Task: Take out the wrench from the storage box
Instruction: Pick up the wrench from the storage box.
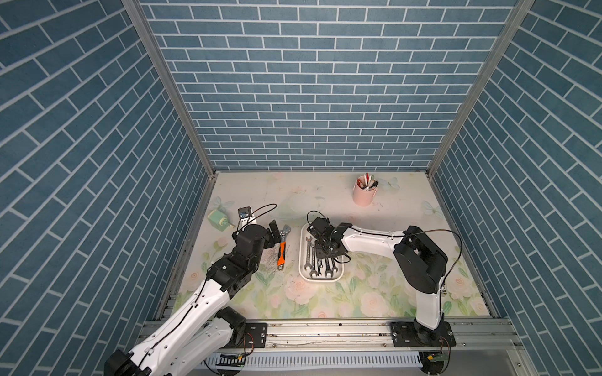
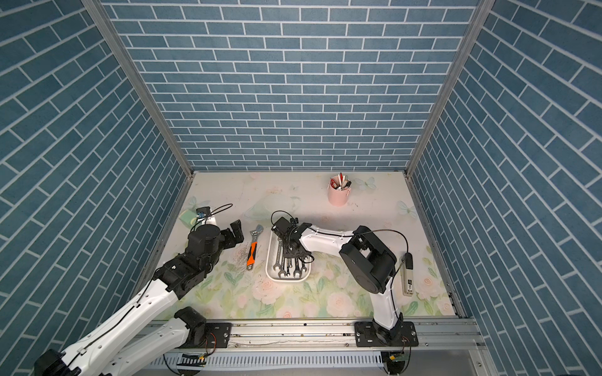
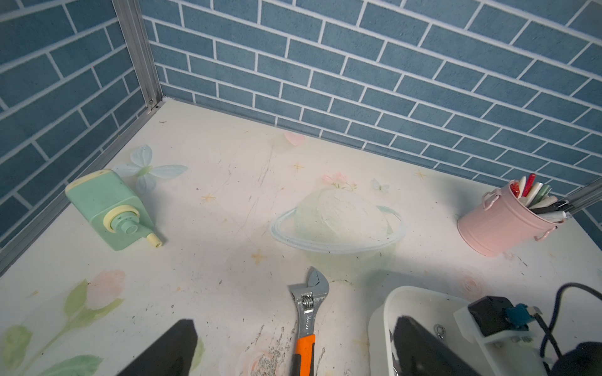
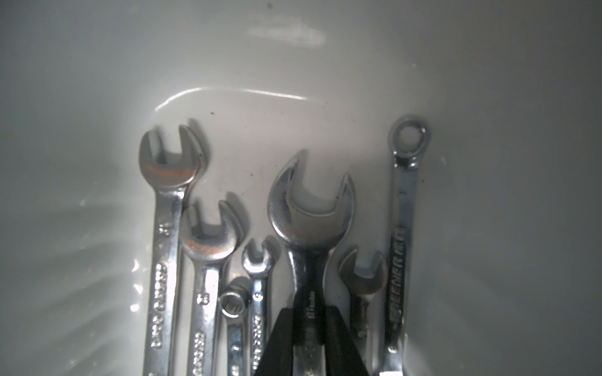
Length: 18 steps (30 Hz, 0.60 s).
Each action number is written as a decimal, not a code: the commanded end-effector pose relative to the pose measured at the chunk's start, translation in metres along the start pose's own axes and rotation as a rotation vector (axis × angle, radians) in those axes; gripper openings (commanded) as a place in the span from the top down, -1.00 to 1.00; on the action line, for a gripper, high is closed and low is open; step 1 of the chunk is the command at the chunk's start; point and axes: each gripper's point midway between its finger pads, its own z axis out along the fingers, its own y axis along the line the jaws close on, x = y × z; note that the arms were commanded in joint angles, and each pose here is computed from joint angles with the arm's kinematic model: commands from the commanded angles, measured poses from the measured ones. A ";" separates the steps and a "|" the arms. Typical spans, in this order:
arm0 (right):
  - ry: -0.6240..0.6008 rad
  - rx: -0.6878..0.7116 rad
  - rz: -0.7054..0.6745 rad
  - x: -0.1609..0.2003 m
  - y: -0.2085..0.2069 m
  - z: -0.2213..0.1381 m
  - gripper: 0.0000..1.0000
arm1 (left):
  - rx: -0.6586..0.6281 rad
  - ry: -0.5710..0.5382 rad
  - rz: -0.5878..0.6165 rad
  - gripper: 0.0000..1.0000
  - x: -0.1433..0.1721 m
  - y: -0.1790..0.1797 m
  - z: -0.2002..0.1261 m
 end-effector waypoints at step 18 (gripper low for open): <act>-0.167 0.004 -0.023 -0.047 -0.007 -0.092 0.69 | -0.024 0.007 0.002 -1.00 0.004 0.007 0.000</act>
